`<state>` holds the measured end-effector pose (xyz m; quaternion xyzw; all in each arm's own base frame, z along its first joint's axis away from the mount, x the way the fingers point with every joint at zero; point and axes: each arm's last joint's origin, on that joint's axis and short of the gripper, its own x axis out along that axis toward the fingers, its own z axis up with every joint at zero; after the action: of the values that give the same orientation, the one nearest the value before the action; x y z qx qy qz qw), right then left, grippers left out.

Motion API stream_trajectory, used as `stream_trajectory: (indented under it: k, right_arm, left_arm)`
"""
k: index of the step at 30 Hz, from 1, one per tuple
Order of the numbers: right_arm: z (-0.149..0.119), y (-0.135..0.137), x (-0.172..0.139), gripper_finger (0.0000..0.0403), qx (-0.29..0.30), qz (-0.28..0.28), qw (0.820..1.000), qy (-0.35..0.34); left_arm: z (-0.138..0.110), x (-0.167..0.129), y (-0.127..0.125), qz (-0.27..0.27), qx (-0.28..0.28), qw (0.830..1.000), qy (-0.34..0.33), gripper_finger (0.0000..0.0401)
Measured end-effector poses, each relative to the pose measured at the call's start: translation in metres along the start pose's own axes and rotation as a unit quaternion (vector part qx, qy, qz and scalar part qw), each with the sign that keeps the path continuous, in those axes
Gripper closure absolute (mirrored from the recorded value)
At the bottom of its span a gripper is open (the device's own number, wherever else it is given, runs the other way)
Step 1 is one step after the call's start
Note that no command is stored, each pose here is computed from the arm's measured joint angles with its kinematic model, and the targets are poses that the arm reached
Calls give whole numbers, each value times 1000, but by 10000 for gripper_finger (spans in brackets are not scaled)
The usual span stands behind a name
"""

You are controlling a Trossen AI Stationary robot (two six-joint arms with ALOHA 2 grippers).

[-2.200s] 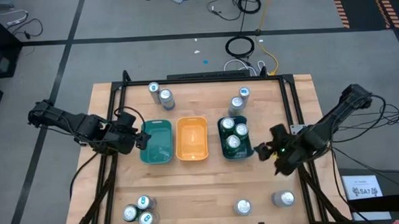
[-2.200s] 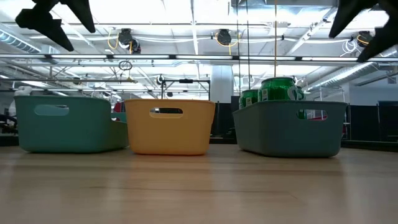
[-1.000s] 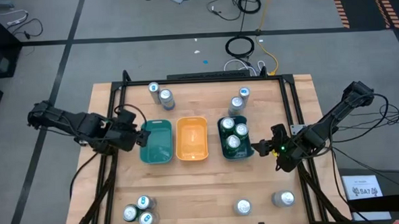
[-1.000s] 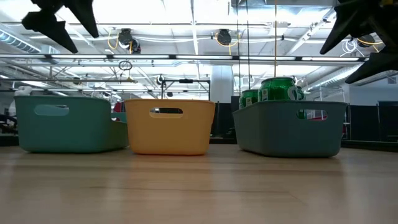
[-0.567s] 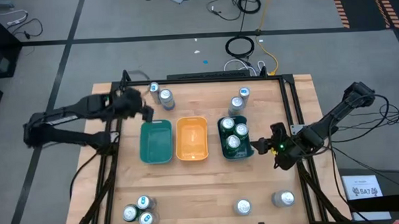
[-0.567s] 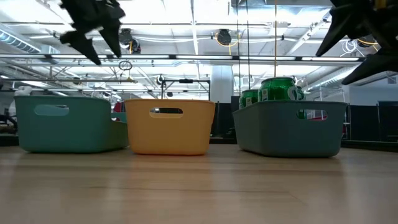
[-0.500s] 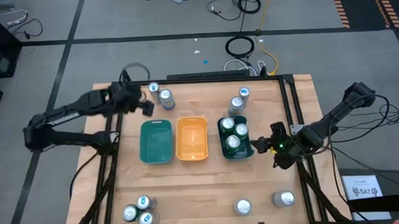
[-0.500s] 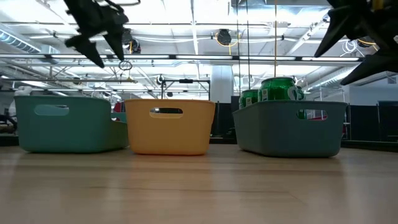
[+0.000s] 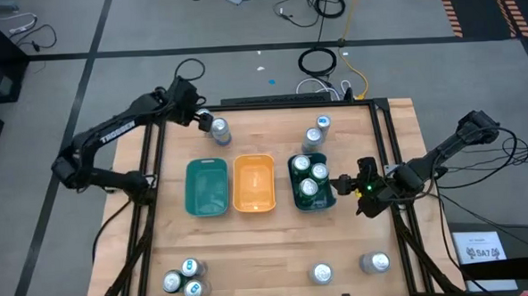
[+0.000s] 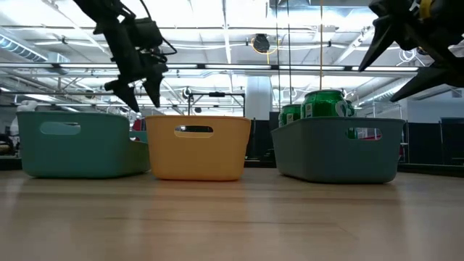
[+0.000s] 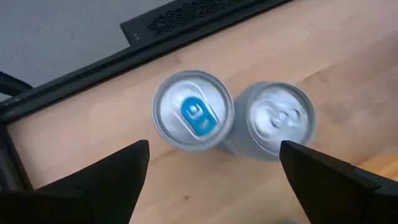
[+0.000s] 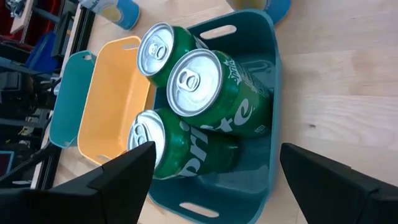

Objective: Sort soda cans
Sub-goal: Put the blue soda can into the green bin

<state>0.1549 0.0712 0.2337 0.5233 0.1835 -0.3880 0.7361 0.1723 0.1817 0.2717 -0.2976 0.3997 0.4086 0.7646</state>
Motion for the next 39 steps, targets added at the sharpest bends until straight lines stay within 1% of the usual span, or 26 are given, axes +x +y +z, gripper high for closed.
stream_trajectory:
  k: [9,13,18,21,28,31,39]
  right_arm:
    - [3,1,3,67,9,-6,1000,-8]
    - [4,1,3,67,10,-7,1000,-10]
    - [4,1,4,67,10,-8,1000,-9]
    - [4,1,4,67,10,-8,1000,-9]
    - [4,1,4,67,10,-7,1000,-9]
    - [4,1,4,67,10,-7,1000,-9]
    - [4,1,4,67,10,-7,1000,-9]
  left_arm:
    - [8,11,0,11,18,1000,-19,33]
    - [10,19,6,25,14,1000,-10,33]
    - [13,29,8,23,11,1000,-4,33]
    - [15,34,9,23,21,999,-6,33]
    - [14,44,9,27,23,999,13,35]
    - [14,44,9,29,23,999,13,48]
    - [14,44,10,37,23,999,11,113]
